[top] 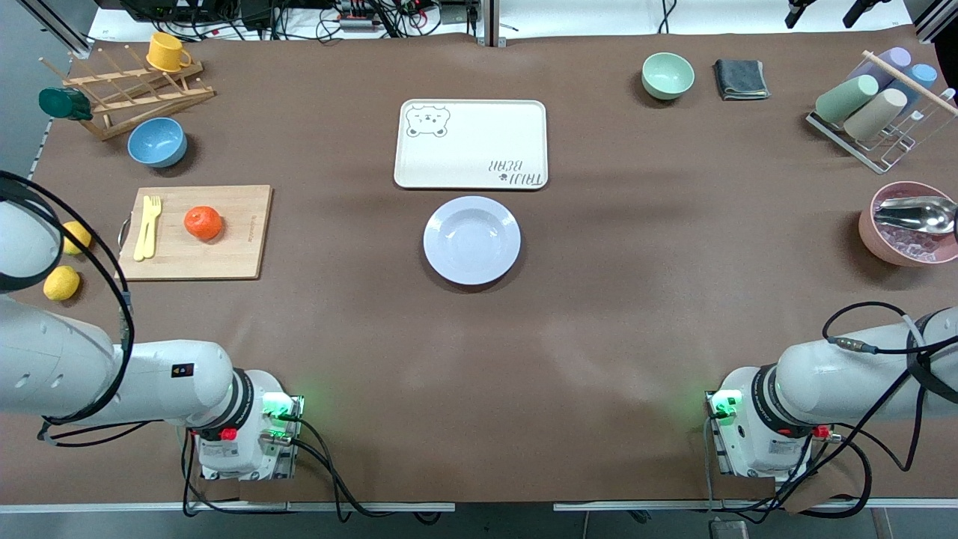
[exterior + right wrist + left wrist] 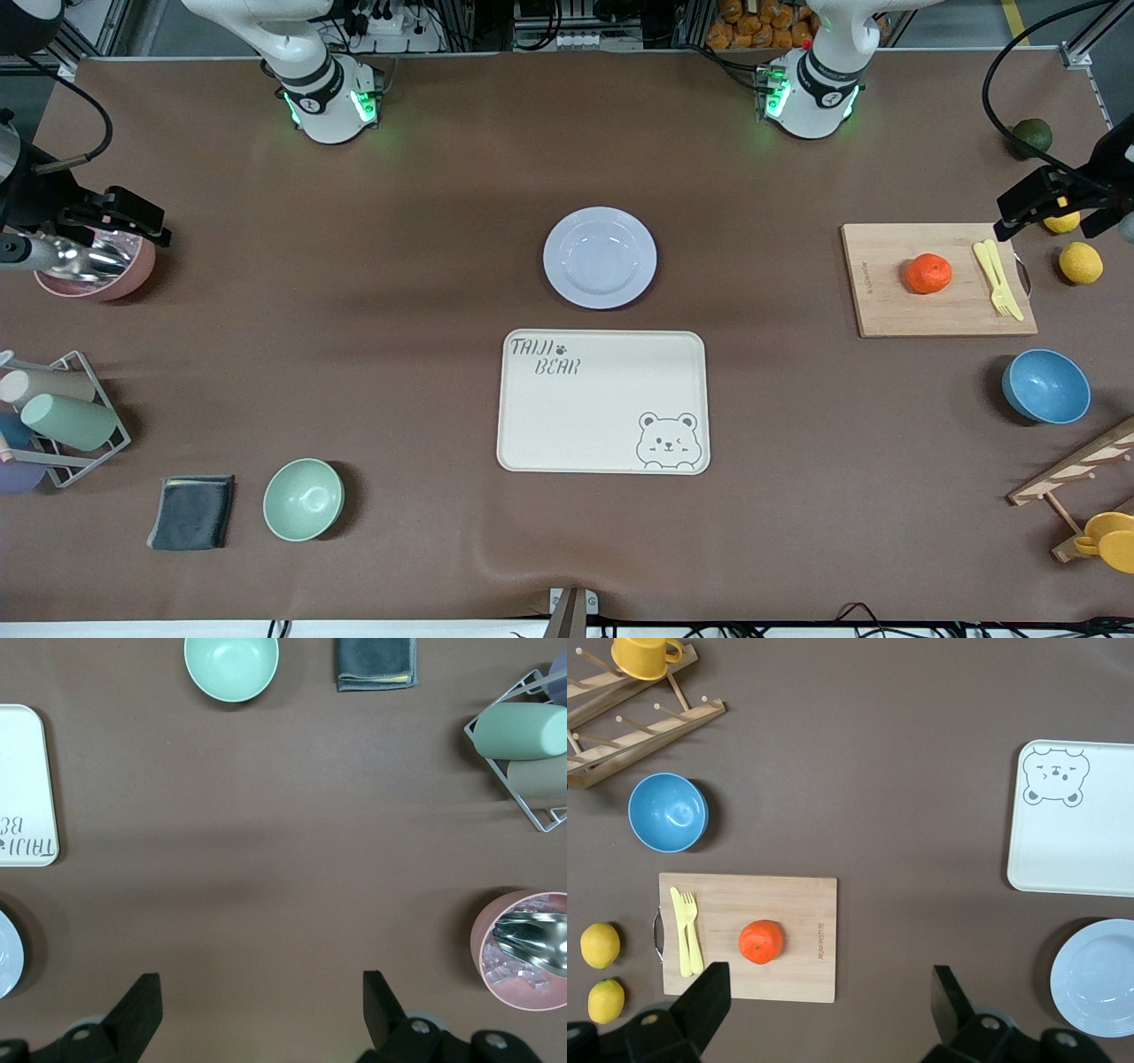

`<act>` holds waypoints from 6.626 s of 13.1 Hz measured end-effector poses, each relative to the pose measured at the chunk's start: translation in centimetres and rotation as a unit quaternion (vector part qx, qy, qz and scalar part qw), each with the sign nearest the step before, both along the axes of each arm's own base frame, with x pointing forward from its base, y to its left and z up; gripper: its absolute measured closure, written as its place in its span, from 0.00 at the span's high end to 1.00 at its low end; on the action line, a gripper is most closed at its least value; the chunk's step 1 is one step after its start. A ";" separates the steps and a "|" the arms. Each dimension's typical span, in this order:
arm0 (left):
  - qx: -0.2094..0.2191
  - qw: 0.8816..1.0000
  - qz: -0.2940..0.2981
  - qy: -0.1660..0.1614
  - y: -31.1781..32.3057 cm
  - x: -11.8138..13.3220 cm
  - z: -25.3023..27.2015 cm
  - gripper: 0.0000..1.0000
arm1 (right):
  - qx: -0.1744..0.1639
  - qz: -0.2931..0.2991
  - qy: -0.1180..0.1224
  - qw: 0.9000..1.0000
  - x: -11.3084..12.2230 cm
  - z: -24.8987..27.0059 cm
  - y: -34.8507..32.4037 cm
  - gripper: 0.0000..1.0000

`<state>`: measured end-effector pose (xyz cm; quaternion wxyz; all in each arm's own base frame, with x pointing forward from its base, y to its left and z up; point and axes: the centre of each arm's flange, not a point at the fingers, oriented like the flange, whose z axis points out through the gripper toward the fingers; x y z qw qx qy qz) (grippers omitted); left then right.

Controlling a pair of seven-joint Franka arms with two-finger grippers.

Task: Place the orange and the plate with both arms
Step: 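Reach the left gripper down to the orange on the cutting board, then grasp the orange with the left gripper while the right gripper extends outward, then carry the orange with the left gripper onto the white plate, then release the orange on the plate while the right gripper reaches the plate rim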

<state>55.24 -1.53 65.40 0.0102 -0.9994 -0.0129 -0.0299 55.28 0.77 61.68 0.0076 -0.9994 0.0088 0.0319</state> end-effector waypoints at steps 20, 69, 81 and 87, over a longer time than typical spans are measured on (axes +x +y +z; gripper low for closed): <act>0.007 0.995 0.063 0.081 14.1 -6.5 -32.8 1.00 | 0.048 -0.014 0.049 0.998 1.2 -4.2 0.0 1.00; -0.079 0.974 0.149 0.154 -41.0 -15.4 -41.4 0.72 | 0.417 -0.160 0.120 0.887 2.8 -35.8 10.1 1.00; -0.059 0.974 0.212 0.047 -39.5 -9.1 -34.0 1.00 | 0.445 -0.144 0.091 0.879 -3.0 -41.1 17.9 1.00; -0.036 0.965 0.252 -0.060 -26.0 -0.3 -16.7 1.00 | 0.439 -0.149 0.068 0.883 -6.2 -42.4 23.4 0.96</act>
